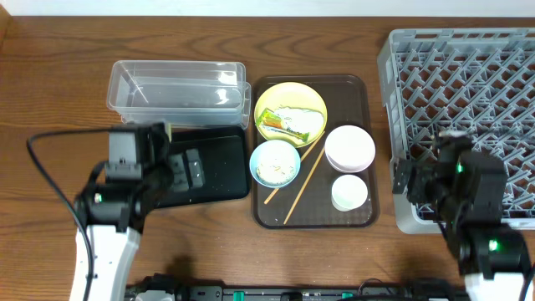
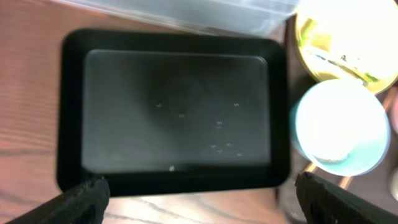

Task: Sort waste into correct bins and load items into the dishwasher rack
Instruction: 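Reach the left gripper to the yellow plate and grasp the white wrapper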

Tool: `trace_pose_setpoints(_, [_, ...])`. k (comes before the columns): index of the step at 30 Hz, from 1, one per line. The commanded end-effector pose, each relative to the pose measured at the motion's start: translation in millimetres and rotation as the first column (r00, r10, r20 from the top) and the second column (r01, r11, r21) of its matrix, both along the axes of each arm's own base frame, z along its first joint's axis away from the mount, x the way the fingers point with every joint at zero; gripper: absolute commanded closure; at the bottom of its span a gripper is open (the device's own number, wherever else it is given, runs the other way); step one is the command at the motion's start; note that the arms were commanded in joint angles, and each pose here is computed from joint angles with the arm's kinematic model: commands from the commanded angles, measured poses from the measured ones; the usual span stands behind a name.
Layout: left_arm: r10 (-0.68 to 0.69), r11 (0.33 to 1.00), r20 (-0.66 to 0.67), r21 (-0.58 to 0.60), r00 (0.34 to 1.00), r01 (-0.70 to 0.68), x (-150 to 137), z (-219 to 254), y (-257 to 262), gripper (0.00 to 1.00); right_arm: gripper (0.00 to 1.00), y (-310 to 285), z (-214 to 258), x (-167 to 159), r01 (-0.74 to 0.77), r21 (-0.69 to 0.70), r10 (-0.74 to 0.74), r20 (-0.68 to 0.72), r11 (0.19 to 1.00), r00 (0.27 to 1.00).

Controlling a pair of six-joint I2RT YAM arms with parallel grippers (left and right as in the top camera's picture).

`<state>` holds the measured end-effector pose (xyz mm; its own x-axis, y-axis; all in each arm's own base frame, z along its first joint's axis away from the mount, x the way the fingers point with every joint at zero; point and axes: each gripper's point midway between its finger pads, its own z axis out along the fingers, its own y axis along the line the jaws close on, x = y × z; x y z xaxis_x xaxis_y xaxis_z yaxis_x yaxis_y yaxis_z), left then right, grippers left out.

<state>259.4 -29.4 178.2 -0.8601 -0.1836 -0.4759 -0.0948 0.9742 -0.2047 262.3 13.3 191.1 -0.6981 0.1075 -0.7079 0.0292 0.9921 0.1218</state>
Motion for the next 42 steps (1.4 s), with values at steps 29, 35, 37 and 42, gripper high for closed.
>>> trace_pose_setpoints(29, [-0.651,0.757,0.385,0.273,0.654,0.594,181.4,12.5,-193.0,0.03,0.01,10.7,12.0,16.3,-0.051,0.013,0.051,-0.028,0.999,0.998])
trace_pose_setpoints(35, [-0.671,0.72,0.409,0.155,0.619,0.677,183.0,-16.2,-227.6,0.02,0.01,10.7,11.0,15.4,-0.051,0.013,0.052,-0.034,0.999,0.998])
trace_pose_setpoints(37, [-0.678,0.713,0.402,0.155,0.616,0.684,185.4,-27.7,-233.6,0.02,0.01,10.6,10.2,14.6,-0.051,0.012,0.052,-0.039,0.999,0.998])
trace_pose_setpoints(42, [-0.746,0.649,0.371,0.222,0.553,0.727,187.6,-56.7,-246.2,0.05,0.01,10.6,8.5,12.8,-0.051,0.013,0.052,-0.048,0.999,0.997])
